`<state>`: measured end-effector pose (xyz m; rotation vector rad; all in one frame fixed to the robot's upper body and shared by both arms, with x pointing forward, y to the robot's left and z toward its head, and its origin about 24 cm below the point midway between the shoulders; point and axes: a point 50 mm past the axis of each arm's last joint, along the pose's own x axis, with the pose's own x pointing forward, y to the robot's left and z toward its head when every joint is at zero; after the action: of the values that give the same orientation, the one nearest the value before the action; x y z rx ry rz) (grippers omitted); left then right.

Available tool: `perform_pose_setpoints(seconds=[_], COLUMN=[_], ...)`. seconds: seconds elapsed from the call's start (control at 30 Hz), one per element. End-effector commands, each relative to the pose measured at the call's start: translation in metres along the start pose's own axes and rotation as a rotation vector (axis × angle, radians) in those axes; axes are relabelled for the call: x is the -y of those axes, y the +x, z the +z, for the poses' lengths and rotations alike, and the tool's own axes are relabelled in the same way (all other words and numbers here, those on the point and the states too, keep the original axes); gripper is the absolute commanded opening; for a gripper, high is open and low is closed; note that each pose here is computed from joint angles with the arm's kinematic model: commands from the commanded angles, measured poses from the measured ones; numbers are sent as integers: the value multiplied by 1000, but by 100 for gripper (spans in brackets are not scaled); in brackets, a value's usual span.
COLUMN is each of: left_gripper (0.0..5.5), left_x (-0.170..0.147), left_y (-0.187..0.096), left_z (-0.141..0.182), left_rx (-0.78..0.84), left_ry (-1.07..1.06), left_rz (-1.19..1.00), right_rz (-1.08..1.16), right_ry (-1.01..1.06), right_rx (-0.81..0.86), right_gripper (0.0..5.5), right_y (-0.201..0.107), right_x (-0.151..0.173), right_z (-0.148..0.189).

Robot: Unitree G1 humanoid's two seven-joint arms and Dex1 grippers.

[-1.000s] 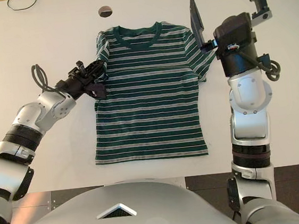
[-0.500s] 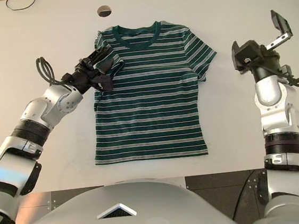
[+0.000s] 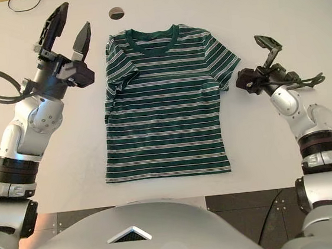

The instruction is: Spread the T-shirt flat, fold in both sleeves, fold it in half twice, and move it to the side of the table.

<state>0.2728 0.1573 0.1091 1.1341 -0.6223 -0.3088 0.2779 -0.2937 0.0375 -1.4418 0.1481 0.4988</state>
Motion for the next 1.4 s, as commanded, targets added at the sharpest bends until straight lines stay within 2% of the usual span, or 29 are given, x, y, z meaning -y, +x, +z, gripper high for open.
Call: perform_pose_setpoints(seconds=[0.03,0.57,1.4], left_gripper=[247,247,250], left_x=[-5,0,0], left_y=[-3,0,-3], left_z=[3,14,11], left_rx=[-18,12,-9], left_ry=[-40,-100,-118], left_rz=[21,11,19], right_rz=[161,181,193], right_ry=[-43,-77,-70], right_rx=[-19,37,15], right_gripper=[550,550,68], right_y=[6,35,31], right_x=[-16,-25,-34], right_z=[-5,14,8])
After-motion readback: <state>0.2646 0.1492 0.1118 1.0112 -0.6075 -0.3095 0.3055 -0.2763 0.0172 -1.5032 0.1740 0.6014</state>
